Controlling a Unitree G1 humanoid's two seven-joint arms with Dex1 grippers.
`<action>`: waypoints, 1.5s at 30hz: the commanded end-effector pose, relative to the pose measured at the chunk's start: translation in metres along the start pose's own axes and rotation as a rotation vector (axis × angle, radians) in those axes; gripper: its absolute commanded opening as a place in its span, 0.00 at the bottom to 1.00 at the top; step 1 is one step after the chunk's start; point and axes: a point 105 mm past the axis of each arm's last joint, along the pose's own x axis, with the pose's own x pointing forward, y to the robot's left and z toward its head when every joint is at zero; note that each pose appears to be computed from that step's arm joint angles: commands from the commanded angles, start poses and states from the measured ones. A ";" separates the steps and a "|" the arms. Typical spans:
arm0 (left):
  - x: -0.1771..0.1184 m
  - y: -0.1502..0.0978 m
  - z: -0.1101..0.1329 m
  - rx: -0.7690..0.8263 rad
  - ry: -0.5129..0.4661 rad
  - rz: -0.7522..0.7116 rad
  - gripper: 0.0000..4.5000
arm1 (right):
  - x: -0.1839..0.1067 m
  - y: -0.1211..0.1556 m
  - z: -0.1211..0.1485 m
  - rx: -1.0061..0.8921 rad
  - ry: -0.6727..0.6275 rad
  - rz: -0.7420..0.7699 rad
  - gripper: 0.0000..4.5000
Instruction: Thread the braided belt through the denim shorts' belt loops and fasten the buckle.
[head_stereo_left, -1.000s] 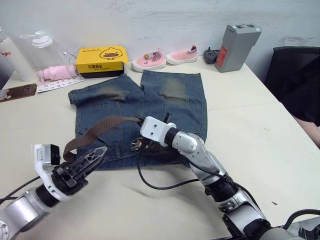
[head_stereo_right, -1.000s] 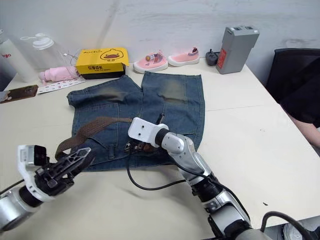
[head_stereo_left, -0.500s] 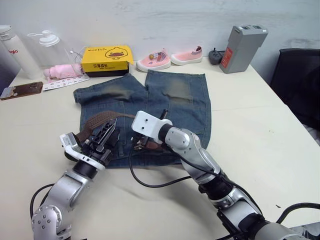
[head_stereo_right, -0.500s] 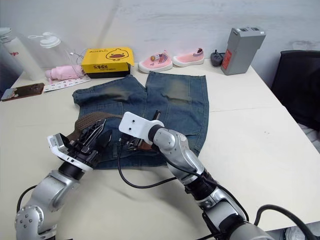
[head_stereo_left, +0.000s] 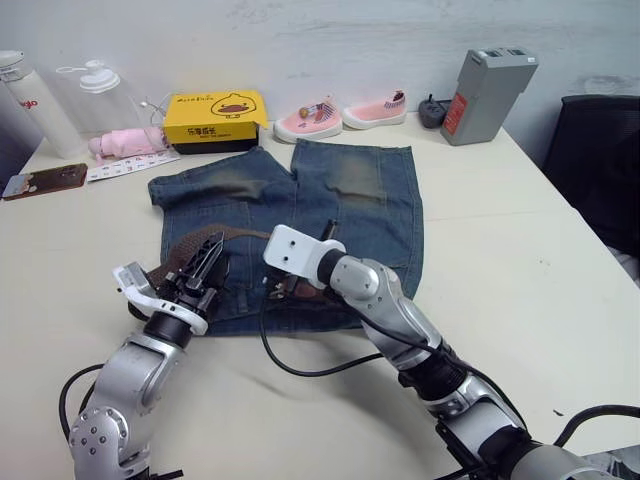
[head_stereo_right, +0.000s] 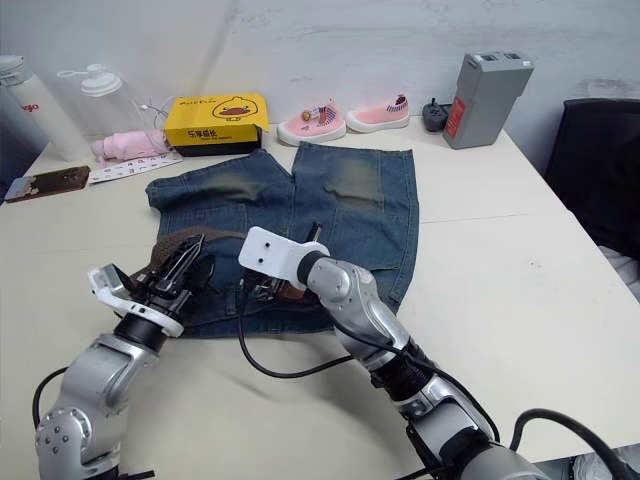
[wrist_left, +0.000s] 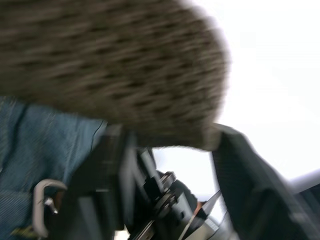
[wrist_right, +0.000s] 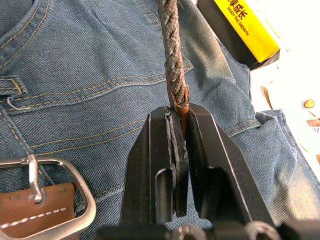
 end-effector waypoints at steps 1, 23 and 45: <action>-0.001 -0.012 0.008 -0.001 -0.045 -0.034 0.12 | -0.003 -0.005 0.017 -0.043 -0.061 -0.023 0.00; -0.056 0.017 0.050 0.238 0.098 0.056 0.00 | -0.064 -0.016 0.000 0.303 -0.200 0.201 0.99; -0.086 0.023 0.067 0.370 0.251 0.219 0.00 | -0.093 -0.011 -0.019 0.487 -0.152 0.355 0.99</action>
